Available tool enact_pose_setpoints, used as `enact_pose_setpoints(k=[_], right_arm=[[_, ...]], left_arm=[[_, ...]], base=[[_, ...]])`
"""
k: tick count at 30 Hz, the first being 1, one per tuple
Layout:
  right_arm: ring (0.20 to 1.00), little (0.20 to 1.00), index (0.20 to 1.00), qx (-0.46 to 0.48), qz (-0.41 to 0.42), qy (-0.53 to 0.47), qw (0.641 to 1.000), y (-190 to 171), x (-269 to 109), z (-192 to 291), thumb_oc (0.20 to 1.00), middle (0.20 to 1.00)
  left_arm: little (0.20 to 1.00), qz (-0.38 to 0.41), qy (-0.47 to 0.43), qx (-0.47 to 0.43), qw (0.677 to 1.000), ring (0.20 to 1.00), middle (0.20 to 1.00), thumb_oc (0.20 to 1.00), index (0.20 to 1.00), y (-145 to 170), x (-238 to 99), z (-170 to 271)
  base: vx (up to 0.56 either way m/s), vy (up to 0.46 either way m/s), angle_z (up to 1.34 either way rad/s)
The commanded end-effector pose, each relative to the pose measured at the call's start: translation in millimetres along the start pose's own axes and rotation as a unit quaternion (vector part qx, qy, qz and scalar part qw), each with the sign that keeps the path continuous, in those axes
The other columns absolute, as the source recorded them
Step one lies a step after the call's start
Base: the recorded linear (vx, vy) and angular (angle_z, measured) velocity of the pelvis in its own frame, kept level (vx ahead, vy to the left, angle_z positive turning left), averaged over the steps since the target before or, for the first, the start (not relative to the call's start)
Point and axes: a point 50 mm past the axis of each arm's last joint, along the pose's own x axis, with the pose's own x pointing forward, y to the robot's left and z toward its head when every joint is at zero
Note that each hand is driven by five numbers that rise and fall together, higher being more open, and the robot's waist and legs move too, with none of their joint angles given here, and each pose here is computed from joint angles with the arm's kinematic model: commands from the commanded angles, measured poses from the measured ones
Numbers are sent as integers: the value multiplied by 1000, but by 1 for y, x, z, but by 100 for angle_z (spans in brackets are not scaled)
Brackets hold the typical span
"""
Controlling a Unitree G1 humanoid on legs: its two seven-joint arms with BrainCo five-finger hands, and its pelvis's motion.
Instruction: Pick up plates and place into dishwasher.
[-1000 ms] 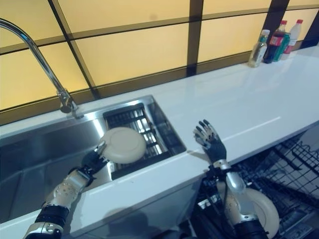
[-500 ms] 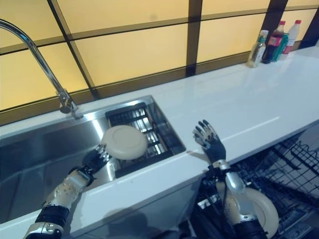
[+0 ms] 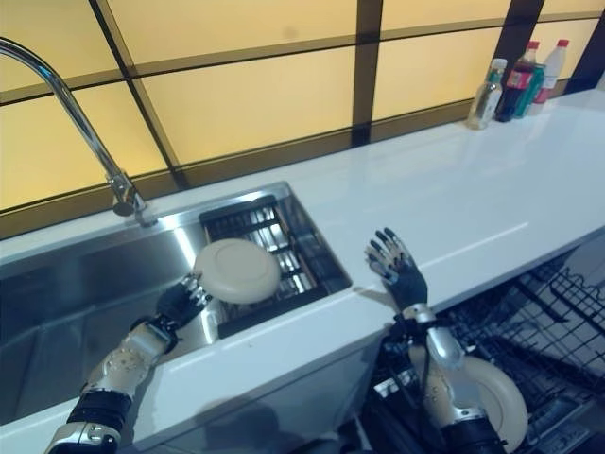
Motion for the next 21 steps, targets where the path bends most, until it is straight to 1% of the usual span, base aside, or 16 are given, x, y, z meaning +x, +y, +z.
enact_pose_setpoints(k=[1, 7, 10, 21], right_arm=[[1000, 1000, 1000, 10, 32, -42, 999, 14, 9, 10, 1000, 1000], [1000, 1000, 1000, 9, 28, -49, 998, 13, 9, 11, 1000, 1000], [1000, 1000, 1000, 8, 26, -52, 998, 13, 8, 11, 1000, 1000], [1000, 1000, 1000, 9, 21, -59, 998, 14, 10, 16, 1000, 1000]], left_arm=[[200, -55, -48, -22, 997, 200, 200, 200, 200, -13, 2, 12], [200, -142, -100, -27, 984, 200, 200, 200, 200, -34, -8, 30], [200, -169, -114, -30, 978, 200, 200, 200, 200, -44, -14, 37], [200, -215, -119, -36, 969, 200, 200, 200, 200, -65, -25, 42]], base=[[-21, -9, -4], [0, 0, 0], [0, 0, 0], [0, 0, 0]])
